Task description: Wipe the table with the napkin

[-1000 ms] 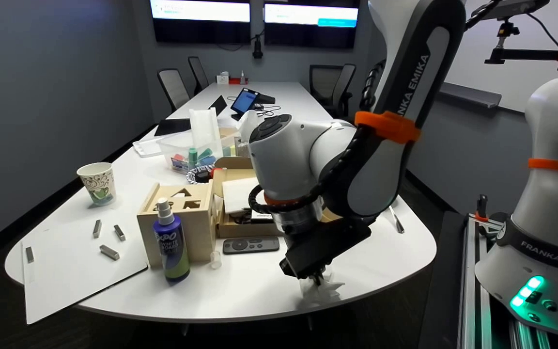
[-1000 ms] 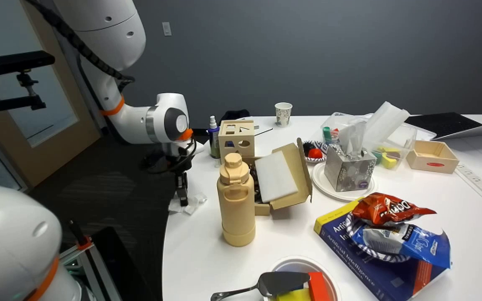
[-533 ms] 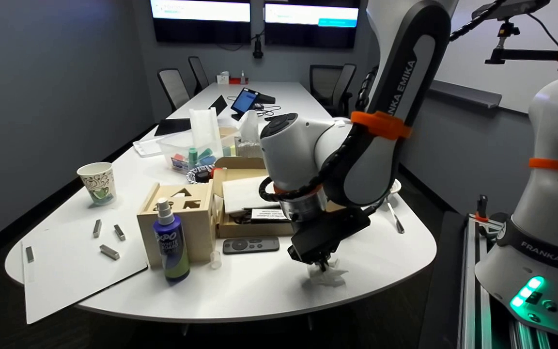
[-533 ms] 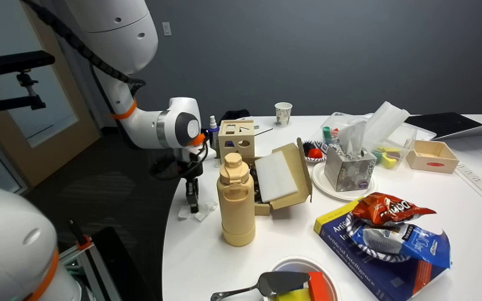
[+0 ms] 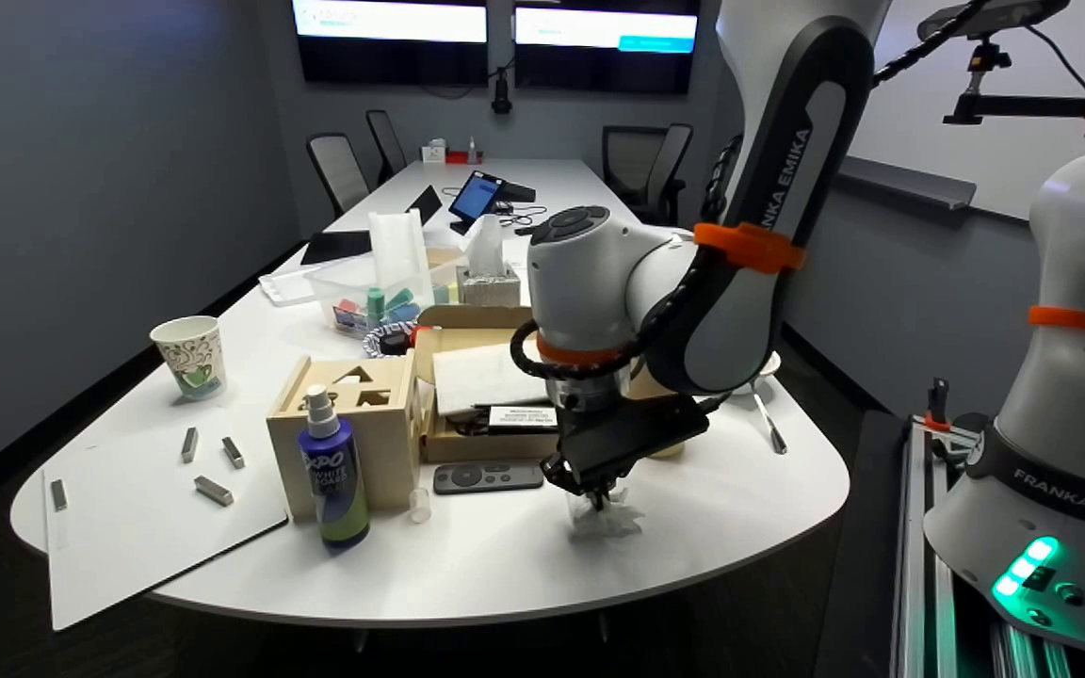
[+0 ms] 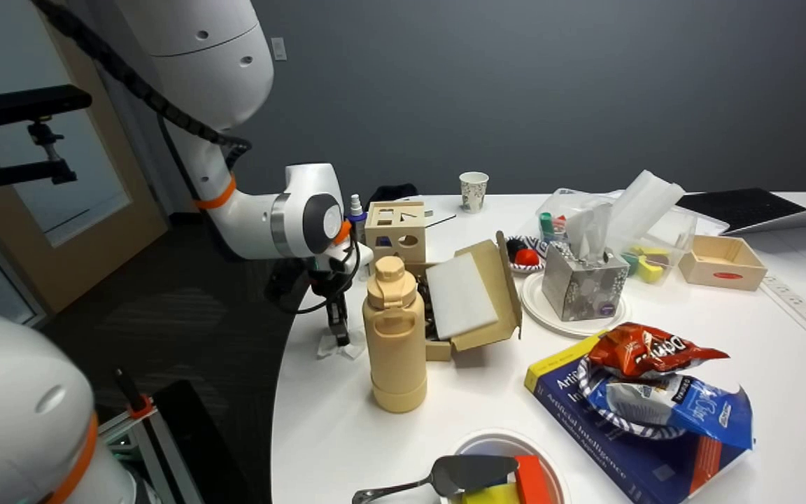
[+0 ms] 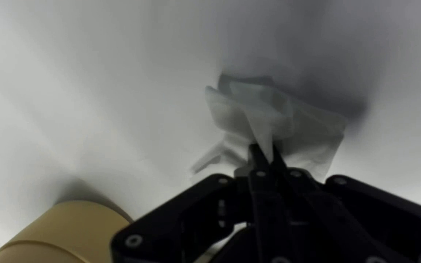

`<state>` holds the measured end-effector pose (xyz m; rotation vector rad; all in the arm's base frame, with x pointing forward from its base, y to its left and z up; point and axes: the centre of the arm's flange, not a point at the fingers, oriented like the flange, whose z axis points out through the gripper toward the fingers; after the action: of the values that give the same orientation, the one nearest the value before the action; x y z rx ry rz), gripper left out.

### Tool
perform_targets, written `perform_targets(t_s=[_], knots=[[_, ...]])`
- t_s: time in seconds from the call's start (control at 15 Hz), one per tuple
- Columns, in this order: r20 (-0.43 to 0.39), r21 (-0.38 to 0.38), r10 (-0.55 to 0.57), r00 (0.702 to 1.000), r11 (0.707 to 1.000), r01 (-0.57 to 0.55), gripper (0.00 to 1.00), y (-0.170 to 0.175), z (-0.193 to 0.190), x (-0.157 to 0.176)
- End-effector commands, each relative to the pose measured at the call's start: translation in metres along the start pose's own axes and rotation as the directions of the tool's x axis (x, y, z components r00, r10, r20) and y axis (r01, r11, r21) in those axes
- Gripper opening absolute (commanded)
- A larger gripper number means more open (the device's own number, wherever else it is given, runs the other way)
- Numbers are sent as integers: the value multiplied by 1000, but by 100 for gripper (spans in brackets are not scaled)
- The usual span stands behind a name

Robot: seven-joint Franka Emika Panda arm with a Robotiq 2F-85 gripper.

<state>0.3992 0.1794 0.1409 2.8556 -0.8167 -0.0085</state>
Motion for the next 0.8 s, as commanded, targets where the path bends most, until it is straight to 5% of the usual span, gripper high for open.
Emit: perform_targets(t_s=[0.0,0.27,0.73], knots=[[1,58,-64,998,996,64,1,8,-7,-13],[27,7,-51,998,999,51,1,10,-12,-35],[17,-167,215,977,964,-209,1,32,-3,-45]])
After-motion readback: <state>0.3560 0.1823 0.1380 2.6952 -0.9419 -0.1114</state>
